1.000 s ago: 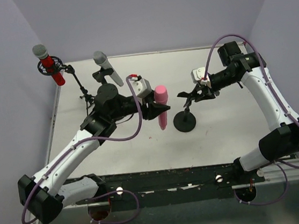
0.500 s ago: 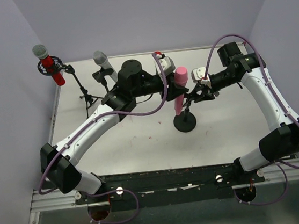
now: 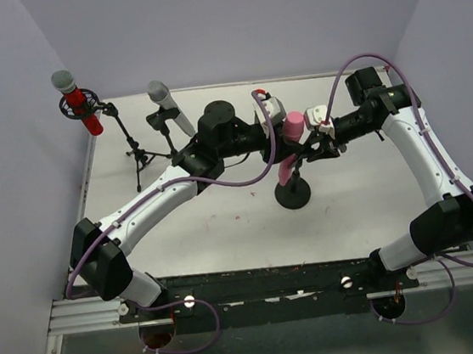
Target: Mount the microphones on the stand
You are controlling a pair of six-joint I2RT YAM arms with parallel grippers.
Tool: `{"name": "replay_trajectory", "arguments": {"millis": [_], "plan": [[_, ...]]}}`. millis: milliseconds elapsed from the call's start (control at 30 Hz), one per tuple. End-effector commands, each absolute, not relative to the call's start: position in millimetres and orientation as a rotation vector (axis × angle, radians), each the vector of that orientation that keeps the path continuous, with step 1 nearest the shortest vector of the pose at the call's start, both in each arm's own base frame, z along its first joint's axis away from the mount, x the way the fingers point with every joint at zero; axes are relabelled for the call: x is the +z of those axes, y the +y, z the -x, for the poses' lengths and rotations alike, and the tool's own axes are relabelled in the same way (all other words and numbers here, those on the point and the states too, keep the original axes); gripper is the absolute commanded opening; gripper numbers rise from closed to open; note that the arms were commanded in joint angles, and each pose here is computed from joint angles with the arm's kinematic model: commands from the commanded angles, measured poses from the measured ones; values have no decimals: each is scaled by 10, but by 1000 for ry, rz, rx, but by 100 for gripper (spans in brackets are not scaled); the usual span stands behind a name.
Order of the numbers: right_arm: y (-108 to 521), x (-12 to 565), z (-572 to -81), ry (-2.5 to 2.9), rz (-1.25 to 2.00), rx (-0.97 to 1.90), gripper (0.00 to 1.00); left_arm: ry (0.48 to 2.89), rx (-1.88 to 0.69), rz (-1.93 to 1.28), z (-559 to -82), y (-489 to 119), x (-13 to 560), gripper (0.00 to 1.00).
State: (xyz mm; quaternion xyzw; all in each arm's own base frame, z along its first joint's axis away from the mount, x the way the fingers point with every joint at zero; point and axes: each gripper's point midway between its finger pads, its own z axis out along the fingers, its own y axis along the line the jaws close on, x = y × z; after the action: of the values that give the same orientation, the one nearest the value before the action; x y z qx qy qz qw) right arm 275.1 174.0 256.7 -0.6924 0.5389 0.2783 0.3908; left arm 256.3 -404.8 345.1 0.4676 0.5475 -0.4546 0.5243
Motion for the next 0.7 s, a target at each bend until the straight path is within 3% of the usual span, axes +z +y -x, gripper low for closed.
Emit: {"name": "replay_trajectory", "arguments": {"millis": [0, 133, 433, 533, 567, 667], "plan": [[1786, 2529, -2440, 1433, 1726, 878, 9, 1292, -1044, -1100, -2628, -4132, 3397, 0], [1803, 2541, -2406, 1431, 1711, 902, 19, 1293, -1033, -1088, -2652, -4143, 3384, 0], [1837, 2559, -2326, 1427, 1674, 954, 76, 1306, -1010, -1112, -2689, -4160, 3307, 0], [1838, 2570, -2324, 1426, 1669, 951, 89, 1310, -1015, -1108, -2693, -4160, 3310, 0], [1842, 2574, -2338, 1435, 1658, 950, 99, 1305, -1015, -1104, -2694, -4159, 3335, 0], [1835, 2579, -2398, 1482, 1615, 923, 100, 1311, -1019, -1096, -2691, -4153, 3349, 0]]}}
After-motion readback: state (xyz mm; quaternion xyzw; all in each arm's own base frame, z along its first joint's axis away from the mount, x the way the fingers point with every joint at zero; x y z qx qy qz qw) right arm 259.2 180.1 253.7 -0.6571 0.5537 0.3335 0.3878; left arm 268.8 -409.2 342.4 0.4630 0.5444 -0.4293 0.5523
